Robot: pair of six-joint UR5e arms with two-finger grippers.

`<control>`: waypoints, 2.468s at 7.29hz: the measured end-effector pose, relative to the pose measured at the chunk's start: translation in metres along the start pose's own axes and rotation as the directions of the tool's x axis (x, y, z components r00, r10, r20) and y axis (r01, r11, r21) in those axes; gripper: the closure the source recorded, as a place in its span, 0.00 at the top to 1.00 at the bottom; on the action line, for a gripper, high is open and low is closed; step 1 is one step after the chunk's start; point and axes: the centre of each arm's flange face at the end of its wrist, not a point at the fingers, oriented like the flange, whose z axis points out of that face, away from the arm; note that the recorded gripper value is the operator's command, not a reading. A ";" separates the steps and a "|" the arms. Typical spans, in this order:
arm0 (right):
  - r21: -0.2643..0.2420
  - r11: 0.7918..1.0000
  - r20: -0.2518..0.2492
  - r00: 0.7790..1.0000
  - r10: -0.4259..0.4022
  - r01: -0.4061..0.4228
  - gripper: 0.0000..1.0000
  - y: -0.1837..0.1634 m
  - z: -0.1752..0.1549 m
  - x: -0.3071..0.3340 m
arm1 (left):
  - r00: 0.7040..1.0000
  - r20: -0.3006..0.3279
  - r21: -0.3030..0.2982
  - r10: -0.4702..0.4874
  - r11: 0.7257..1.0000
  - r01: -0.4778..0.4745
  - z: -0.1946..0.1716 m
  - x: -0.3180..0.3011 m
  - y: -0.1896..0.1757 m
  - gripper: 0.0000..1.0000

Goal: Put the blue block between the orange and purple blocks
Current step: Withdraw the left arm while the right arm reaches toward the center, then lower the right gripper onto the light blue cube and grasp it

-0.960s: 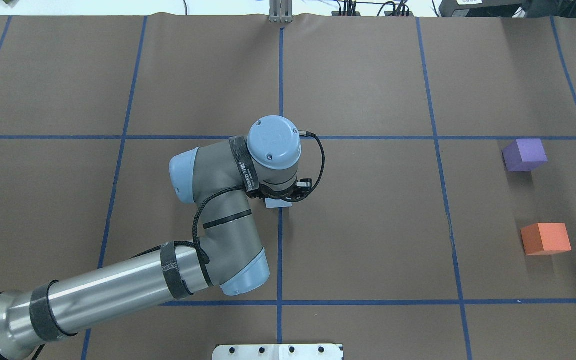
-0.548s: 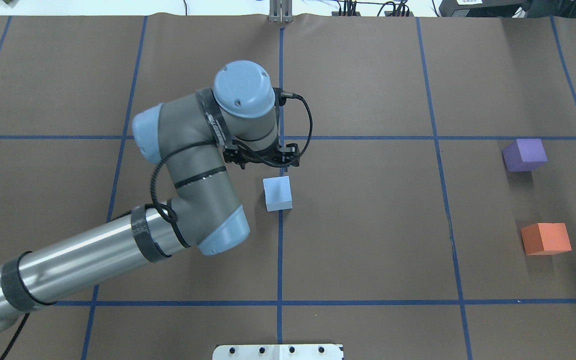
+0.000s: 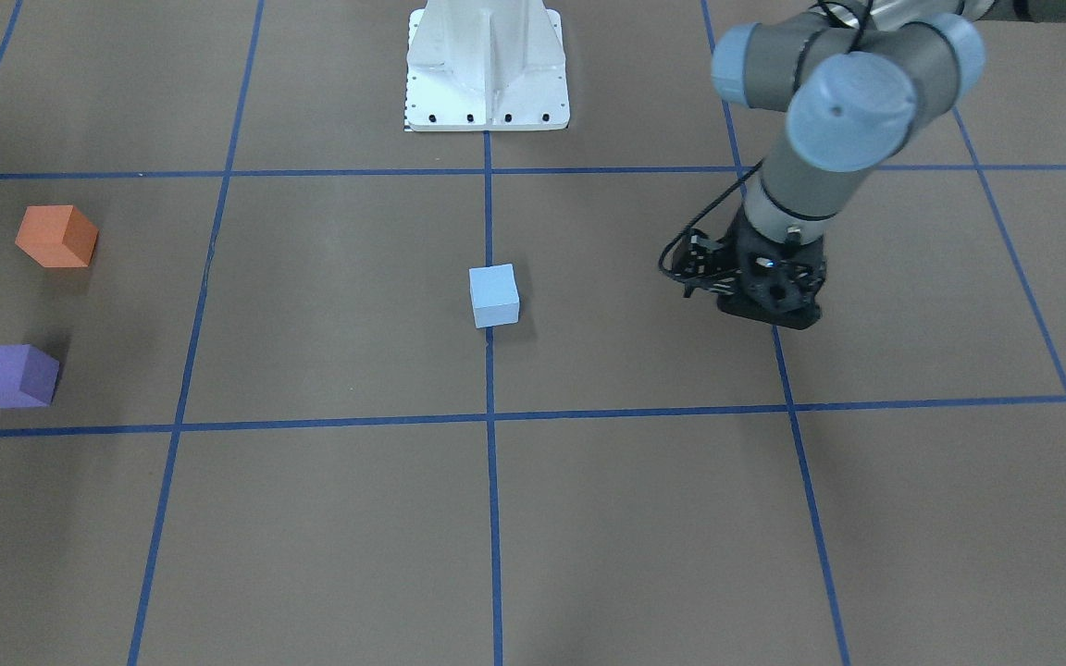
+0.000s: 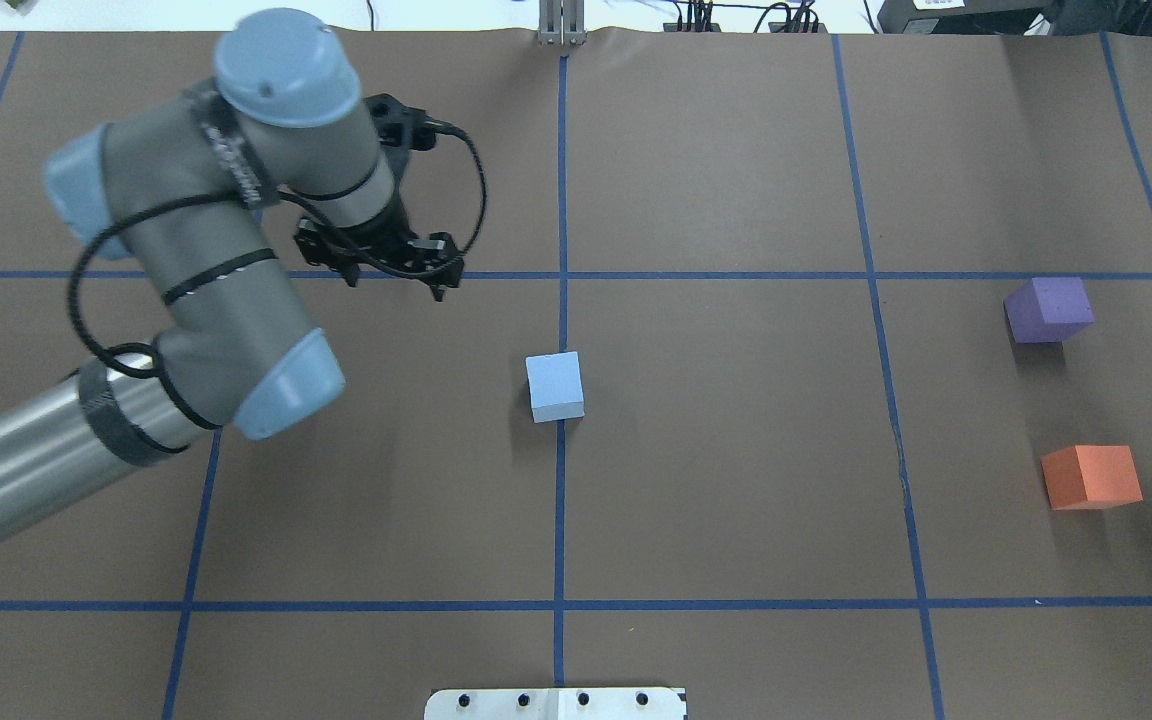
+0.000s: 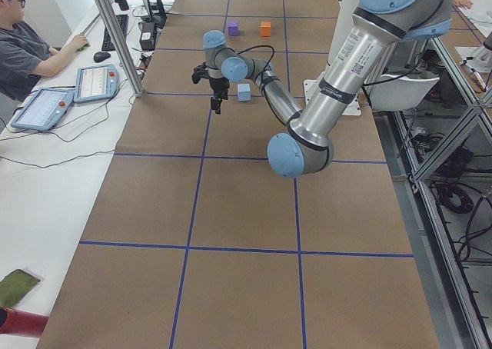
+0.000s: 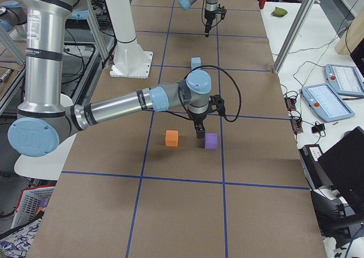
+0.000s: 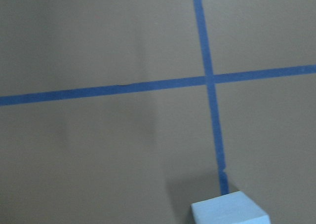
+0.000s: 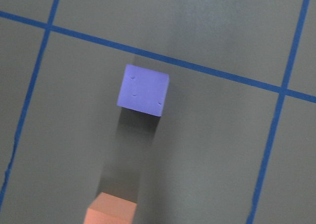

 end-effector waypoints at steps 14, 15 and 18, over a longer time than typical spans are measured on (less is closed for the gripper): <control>0.083 0.987 -0.074 0.987 0.144 -0.138 1.00 -0.069 0.230 -0.527 | 0.993 0.070 0.043 -0.096 0.995 0.093 -0.062 -0.452 0.219 1.00; 0.090 0.987 -0.083 0.987 0.141 -0.134 1.00 -0.070 0.241 -0.529 | 0.993 0.070 0.043 -0.097 0.995 0.094 -0.062 -0.452 0.219 1.00; 0.090 0.989 -0.119 0.984 0.131 -0.121 0.35 -0.066 0.268 -0.540 | 0.992 0.069 0.044 -0.101 0.994 0.098 -0.062 -0.452 0.219 1.00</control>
